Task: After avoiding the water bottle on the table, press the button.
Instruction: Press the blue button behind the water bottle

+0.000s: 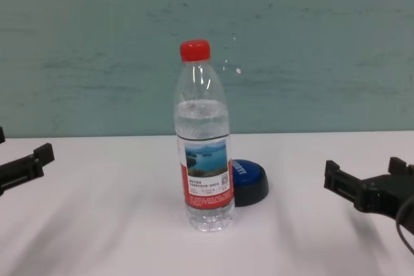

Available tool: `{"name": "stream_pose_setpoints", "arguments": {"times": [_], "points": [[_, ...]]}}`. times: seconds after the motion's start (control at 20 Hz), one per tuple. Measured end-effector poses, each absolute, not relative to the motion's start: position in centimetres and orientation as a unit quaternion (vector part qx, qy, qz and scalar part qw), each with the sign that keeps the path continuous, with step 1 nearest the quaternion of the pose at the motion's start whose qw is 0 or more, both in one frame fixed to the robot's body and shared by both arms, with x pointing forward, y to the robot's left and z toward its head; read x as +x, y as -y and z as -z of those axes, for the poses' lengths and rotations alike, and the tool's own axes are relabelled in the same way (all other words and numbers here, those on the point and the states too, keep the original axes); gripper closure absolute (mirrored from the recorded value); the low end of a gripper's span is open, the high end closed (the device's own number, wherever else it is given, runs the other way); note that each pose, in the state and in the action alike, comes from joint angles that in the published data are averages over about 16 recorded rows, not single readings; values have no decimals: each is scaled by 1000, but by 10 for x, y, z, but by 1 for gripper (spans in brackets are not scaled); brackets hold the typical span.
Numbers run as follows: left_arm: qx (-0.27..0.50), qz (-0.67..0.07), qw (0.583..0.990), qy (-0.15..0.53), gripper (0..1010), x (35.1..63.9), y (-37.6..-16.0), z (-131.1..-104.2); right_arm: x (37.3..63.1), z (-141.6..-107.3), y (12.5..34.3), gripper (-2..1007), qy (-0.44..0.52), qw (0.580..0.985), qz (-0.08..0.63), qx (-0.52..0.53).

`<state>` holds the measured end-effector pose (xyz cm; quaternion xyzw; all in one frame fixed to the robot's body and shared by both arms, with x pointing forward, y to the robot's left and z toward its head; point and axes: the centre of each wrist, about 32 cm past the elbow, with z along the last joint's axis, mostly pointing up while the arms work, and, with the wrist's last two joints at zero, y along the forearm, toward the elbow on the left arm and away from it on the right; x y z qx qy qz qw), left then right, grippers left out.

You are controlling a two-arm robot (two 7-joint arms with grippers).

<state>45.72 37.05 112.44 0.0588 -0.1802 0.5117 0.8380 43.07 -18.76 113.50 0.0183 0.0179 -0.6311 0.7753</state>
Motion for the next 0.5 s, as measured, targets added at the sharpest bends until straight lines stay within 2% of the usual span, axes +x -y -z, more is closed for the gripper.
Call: {"name": "stream_pose_setpoints", "arguments": {"times": [0.5], "points": [[65,-498,846,177,10,499,-360,-1126,431,-1135,188,1,-18,775,631,18]]}}
